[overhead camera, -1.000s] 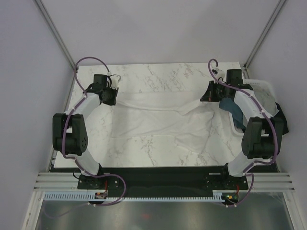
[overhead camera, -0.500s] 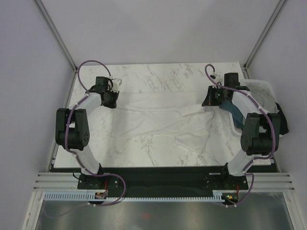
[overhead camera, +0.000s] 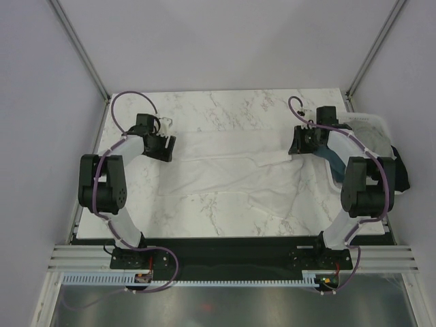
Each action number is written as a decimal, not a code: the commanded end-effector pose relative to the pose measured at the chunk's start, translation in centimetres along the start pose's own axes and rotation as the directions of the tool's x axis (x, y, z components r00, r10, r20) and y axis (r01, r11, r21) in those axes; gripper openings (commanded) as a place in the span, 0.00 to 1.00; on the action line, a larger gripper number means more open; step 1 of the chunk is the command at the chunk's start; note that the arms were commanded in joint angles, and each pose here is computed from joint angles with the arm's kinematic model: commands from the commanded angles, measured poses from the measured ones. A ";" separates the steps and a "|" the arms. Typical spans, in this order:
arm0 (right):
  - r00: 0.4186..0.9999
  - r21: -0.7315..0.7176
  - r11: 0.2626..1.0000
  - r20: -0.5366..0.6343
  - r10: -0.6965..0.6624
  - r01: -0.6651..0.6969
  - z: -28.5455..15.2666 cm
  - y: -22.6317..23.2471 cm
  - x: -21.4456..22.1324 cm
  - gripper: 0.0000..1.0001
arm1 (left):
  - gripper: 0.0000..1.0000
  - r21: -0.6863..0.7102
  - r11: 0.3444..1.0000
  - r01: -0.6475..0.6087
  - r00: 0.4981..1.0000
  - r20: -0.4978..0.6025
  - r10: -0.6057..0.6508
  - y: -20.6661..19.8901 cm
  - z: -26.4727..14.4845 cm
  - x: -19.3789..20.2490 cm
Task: Fold and stack the t-shirts
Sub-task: Fold the tshirt
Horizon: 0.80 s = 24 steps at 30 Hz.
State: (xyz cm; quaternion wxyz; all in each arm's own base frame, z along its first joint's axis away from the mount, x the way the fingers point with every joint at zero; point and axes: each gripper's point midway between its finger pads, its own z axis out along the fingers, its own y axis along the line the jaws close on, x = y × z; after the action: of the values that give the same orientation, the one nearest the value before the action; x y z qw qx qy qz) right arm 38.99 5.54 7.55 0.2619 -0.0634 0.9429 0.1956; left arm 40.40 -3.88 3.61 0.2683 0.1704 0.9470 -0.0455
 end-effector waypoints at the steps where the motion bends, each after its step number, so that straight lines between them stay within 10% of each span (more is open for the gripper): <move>1: 0.989 0.046 0.995 0.112 -0.096 0.091 -3.3 0.5 -3.4 0.30 | 0.82 -0.057 0.998 0.002 0.994 0.112 0.004 0.6 -4.1 -2.2; 9: 0.936 0.084 0.956 0.198 -0.291 0.280 -5.8 3.6 -5.7 0.40 | 0.87 0.016 1.000 0.018 0.948 0.317 -0.022 -1.5 -10.1 -6.7; 24: 0.806 -0.119 0.799 0.024 -0.591 0.590 2.8 13.5 1.1 0.35 | 0.77 0.316 0.942 0.113 0.988 0.067 -0.141 -7.6 -3.2 -0.1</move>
State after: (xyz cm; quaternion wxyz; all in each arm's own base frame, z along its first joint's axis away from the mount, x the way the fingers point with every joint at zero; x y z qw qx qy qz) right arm 35.93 17.99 9.22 0.2877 -0.3429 0.8780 0.1694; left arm 36.38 -8.84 5.78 0.2769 0.1548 0.9322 -0.1745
